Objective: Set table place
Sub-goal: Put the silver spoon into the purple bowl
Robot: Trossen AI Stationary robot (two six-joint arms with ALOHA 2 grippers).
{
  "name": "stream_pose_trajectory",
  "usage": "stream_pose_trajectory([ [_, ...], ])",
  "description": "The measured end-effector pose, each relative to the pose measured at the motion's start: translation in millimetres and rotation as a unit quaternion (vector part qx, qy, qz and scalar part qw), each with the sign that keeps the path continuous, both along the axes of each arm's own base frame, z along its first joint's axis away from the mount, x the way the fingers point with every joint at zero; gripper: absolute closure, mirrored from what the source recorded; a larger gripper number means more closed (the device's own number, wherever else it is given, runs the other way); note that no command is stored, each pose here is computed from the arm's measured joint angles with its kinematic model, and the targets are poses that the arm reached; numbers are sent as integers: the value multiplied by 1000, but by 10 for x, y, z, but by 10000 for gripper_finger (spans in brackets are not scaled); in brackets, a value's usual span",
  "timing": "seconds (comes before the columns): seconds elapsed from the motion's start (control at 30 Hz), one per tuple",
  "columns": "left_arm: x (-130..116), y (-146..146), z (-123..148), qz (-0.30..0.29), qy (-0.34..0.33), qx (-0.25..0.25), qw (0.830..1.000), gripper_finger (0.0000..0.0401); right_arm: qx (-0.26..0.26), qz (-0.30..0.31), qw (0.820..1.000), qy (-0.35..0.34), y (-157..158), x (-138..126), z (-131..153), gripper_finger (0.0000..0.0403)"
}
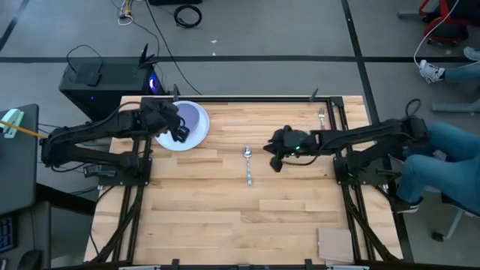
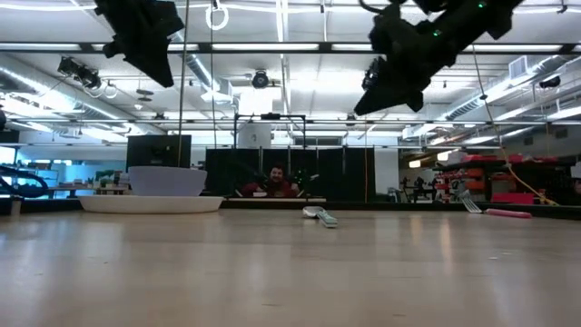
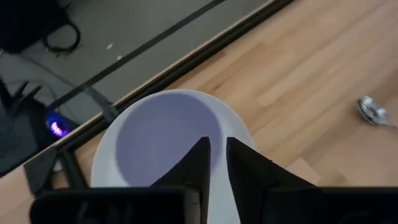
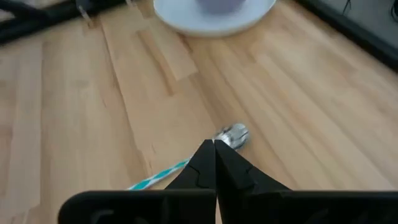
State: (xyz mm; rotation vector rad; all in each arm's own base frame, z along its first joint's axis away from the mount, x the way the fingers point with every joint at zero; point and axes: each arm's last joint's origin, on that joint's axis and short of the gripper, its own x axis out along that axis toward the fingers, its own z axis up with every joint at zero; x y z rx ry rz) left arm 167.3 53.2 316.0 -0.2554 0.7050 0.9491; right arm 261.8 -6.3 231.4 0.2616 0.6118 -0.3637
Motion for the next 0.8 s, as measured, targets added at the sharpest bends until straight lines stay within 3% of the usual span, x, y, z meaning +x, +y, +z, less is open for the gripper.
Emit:
stream_pose_trajectory([
  [0.27, 146, -268, -195, -75, -21, 17, 997, 345, 24, -46, 995, 84, 190, 323, -85, 403],
  [0.47, 194, -447, -226, -120, -38, 23, 992, 348, 70, -53, 989, 122, 255, 458, -265, 392],
  [0.8, 202, -648, -212, -164, -49, 29, 985, 353, 107, -59, 986, 115, 256, 636, -444, 335],
])
